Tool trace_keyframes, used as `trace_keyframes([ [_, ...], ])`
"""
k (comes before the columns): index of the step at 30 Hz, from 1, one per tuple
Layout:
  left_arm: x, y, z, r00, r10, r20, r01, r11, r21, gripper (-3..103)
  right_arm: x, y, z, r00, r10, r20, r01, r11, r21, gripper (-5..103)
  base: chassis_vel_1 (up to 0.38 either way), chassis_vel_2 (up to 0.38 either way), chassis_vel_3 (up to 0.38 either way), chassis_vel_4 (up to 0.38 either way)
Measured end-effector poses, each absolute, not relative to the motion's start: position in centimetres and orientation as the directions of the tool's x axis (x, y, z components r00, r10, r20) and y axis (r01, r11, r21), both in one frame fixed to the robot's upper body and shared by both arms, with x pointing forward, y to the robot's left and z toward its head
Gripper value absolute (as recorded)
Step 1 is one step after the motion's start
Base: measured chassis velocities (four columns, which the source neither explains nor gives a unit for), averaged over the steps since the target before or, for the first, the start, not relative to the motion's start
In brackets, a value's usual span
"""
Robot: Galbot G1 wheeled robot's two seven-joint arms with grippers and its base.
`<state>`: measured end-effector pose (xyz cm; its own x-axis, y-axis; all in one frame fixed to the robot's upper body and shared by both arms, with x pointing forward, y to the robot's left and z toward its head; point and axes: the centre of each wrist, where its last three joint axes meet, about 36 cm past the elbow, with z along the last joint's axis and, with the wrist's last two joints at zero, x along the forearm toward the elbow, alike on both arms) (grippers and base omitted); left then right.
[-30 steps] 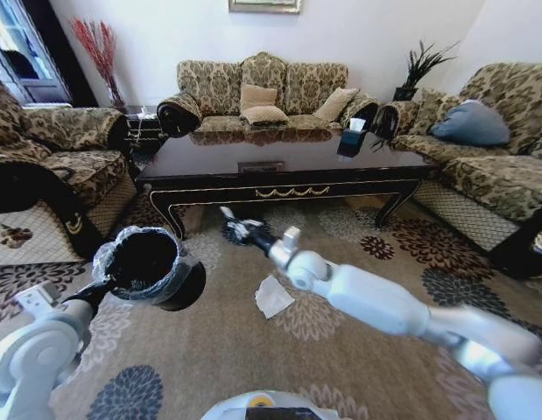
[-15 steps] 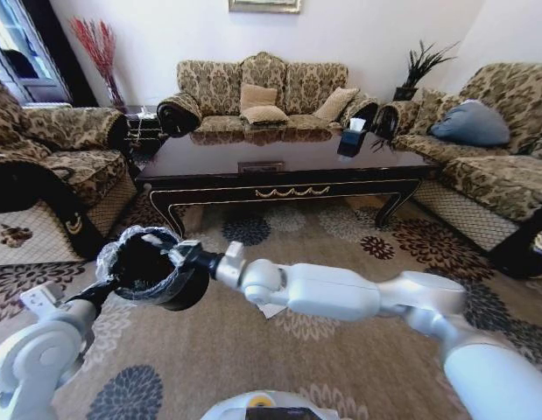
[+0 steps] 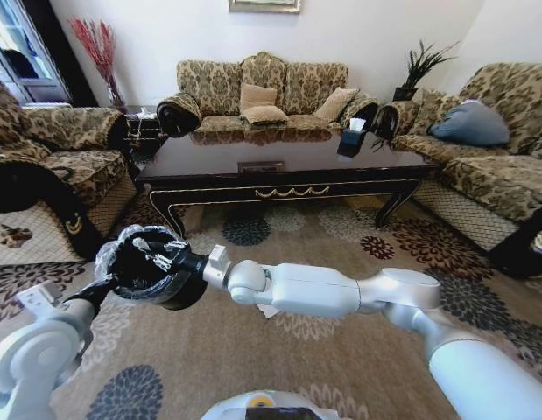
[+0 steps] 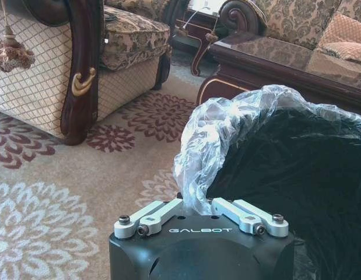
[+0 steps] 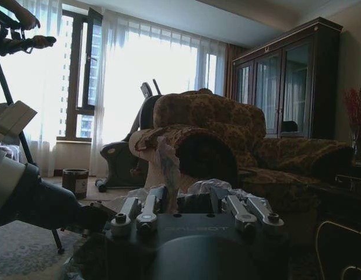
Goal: Move to the front of the table and pick up the trash from the floor, then place it into the trash bin.
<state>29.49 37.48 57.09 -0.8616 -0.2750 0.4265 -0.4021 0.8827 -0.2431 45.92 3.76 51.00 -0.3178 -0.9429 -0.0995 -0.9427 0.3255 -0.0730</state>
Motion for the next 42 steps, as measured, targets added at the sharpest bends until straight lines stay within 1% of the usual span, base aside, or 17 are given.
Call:
trace_keyframes([
  [2, 29.5, 37.5, 57.1, -0.862, -0.274, 0.427, -0.402, 0.883, -0.244, 3, 45.9, 3.5, 51.0, -0.319, -0.943, -0.098, -0.942, 0.327, -0.074, 50, 0.0, 0.0, 0.0, 0.0],
  [3, 29.5, 37.5, 57.1, -0.862, -0.274, 0.427, -0.402, 0.883, -0.244, 3, 45.9, 3.5, 51.0, -0.319, -0.943, -0.098, -0.942, 0.327, -0.074, 50, 0.0, 0.0, 0.0, 0.0],
  [5, 29.5, 37.5, 57.1, -0.862, -0.274, 0.427, -0.402, 0.882, -0.244, 3, 45.9, 3.1, 51.0, -0.323, -0.942, -0.096, -0.941, 0.33, -0.076, 61, 0.0, 0.0, 0.0, 0.0],
  [6, 29.5, 37.5, 57.0, -0.862, -0.274, 0.427, -0.402, 0.882, -0.245, 3, 46.0, 2.8, 51.1, -0.326, -0.94, -0.096, -0.94, 0.334, -0.077, 61, 0.0, 0.0, 0.0, 0.0],
  [7, 29.5, 37.5, 57.0, -0.862, -0.274, 0.427, -0.402, 0.882, -0.245, 3, 46.1, 2.4, 51.1, -0.33, -0.939, -0.096, -0.938, 0.338, -0.078, 65, 0.0, 0.0, 0.0, 0.0],
  [8, 29.5, 37.5, 57.0, -0.862, -0.274, 0.427, -0.402, 0.882, -0.245, 3, 46.1, 2.4, 51.1, -0.33, -0.939, -0.096, -0.938, 0.338, -0.078, 65, 0.0, 0.0, 0.0, 0.0],
  [11, 29.5, 37.5, 57.0, -0.862, -0.274, 0.427, -0.402, 0.882, -0.247, 3, 46.3, 1.5, 51.0, -0.346, -0.934, -0.092, -0.932, 0.353, -0.083, 82, 0.0, 0.0, 0.0, 0.0],
  [12, 29.5, 37.5, 57.0, -0.862, -0.274, 0.427, -0.402, 0.882, -0.247, 3, 46.3, 1.2, 50.9, -0.35, -0.933, -0.089, -0.93, 0.357, -0.083, 82, 0.0, 0.0, 0.0, 0.0],
  [13, 29.5, 37.5, 57.0, -0.862, -0.274, 0.427, -0.402, 0.882, -0.247, 3, 46.4, 1.0, 50.7, -0.354, -0.931, -0.086, -0.929, 0.361, -0.084, 87, 0.0, 0.0, 0.0, 0.0],
  [14, 29.5, 37.5, 57.0, -0.862, -0.274, 0.427, -0.402, 0.882, -0.247, 3, 46.4, 1.0, 50.7, -0.354, -0.931, -0.086, -0.929, 0.361, -0.084, 87, 0.0, 0.0, 0.0, 0.0],
  [16, 29.5, 37.4, 57.1, -0.862, -0.273, 0.426, -0.402, 0.882, -0.248, 3, 46.4, 0.7, 50.4, -0.361, -0.929, -0.081, -0.926, 0.367, -0.085, 97, 0.0, 0.0, 0.0, 0.0],
  [17, 29.4, 37.4, 57.1, -0.863, -0.273, 0.426, -0.401, 0.882, -0.248, 3, 46.4, 0.6, 50.2, -0.364, -0.928, -0.078, -0.925, 0.37, -0.086, 99, 0.0, 0.0, 0.0, 0.0],
  [29, 29.5, 37.6, 57.1, -0.862, -0.276, 0.424, -0.404, 0.88, -0.248, 3, 47.3, -1.3, 48.6, -0.409, -0.912, -0.022, -0.907, 0.409, -0.102, 100, 0.0, 0.0, 0.0, 0.0],
  [42, 29.6, 37.7, 56.9, -0.862, -0.273, 0.428, -0.404, 0.88, -0.252, 3, 47.6, -2.9, 48.9, -0.425, -0.905, -0.015, -0.898, 0.424, -0.118, 100, 0.0, 0.0, 0.0, 0.0],
])
